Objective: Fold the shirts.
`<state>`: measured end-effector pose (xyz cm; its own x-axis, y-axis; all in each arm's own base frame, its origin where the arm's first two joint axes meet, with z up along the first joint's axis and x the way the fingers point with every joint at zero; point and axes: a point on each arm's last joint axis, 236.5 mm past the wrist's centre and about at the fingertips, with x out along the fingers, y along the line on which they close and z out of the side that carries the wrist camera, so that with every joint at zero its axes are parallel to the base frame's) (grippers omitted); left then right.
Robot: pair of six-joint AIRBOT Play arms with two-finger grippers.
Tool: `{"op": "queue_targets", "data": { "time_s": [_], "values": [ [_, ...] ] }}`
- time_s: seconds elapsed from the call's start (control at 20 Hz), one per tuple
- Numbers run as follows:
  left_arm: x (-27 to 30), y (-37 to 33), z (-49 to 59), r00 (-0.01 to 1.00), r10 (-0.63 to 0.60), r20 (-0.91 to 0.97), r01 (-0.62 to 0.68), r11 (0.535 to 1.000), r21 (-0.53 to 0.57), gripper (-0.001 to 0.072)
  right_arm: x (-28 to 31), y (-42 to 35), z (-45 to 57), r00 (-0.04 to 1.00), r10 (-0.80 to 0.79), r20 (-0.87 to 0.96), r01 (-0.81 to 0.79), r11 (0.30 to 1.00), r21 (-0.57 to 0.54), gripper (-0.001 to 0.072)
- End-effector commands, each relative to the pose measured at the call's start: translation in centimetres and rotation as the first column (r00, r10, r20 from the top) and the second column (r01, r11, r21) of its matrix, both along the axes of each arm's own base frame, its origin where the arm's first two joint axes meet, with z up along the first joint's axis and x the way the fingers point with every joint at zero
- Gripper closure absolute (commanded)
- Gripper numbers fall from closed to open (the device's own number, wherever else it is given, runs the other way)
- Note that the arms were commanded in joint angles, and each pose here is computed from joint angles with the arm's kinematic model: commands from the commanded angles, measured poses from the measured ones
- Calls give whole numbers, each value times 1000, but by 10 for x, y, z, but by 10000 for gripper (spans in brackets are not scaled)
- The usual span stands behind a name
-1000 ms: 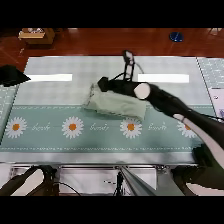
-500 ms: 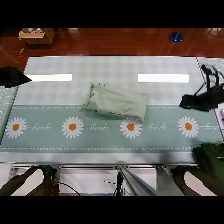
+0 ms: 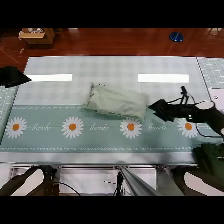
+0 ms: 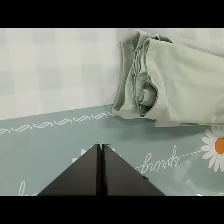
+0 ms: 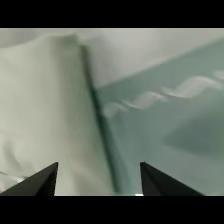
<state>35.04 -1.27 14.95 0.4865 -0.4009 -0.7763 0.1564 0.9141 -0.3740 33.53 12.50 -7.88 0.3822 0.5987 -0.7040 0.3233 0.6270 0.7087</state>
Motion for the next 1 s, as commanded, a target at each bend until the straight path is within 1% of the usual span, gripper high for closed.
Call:
{"op": "queue_targets", "data": {
  "time_s": [0.0, 0.1, 0.15, 0.2, 0.25, 0.35, 0.4, 0.5, 0.55, 0.65, 0.75, 0.85, 0.95],
  "values": [
    [0, 0, 0, 1000, 2, 2, -2, 1000, 1, 689, 28, 47, -20, 996, -80, 24, 78, 993, 93, 154],
    [3, 2, 2, 1000, 10, 15, -10, 1000, 3, 689, 38, 67, -29, 998, -68, 13, 66, 993, 94, 273],
    [4, 2, 2, 1000, 12, 19, -13, 1000, 4, 689, 45, 77, -26, 999, -47, 22, 44, 994, 102, 384],
    [4, 2, 2, 1000, 12, 19, -13, 1000, 4, 690, 54, 84, -16, 998, -25, 52, 19, 993, 117, 555],
    [4, 2, 2, 1000, 12, 19, -12, 1000, 4, 689, 65, 90, 2, 994, 16, 111, -30, 991, 128, 687],
    [4, 2, 2, 1000, 12, 19, -12, 1000, 4, 689, 88, 92, 61, 958, 103, 267, -146, 978, 146, 685],
    [4, 2, 2, 1000, 12, 19, -12, 1000, 4, 689, 97, 86, 93, 937, 122, 326, -177, 974, 144, 685],
    [6, 3, 3, 1000, 16, 26, -17, 1000, 5, 689, 108, 55, 157, 917, 103, 386, -161, 980, 120, 685],
    [6, 3, 3, 1000, 17, 26, -17, 1000, 5, 689, 107, 32, 188, 907, 98, 409, -142, 987, 78, 685],
    [6, 3, 2, 1000, 17, 25, -17, 1000, 4, 689, 91, -20, 234, 903, 91, 420, -79, 996, -46, 685],
    [7, 3, 1, 1000, 19, 18, -19, 1000, -1, 690, 55, -78, 258, 924, 61, 378, 18, 979, -204, 685],
    [7, 0, 2, 1000, 16, 21, -16, 1000, -12, 689, 8, -136, 267, 951, -9, 308, 128, 921, -368, 686],
    [8, -2, 3, 1000, 13, 24, -13, 1000, -22, 689, -48, -185, 264, 973, -96, 210, 192, 839, -509, 686]
  ]
}}
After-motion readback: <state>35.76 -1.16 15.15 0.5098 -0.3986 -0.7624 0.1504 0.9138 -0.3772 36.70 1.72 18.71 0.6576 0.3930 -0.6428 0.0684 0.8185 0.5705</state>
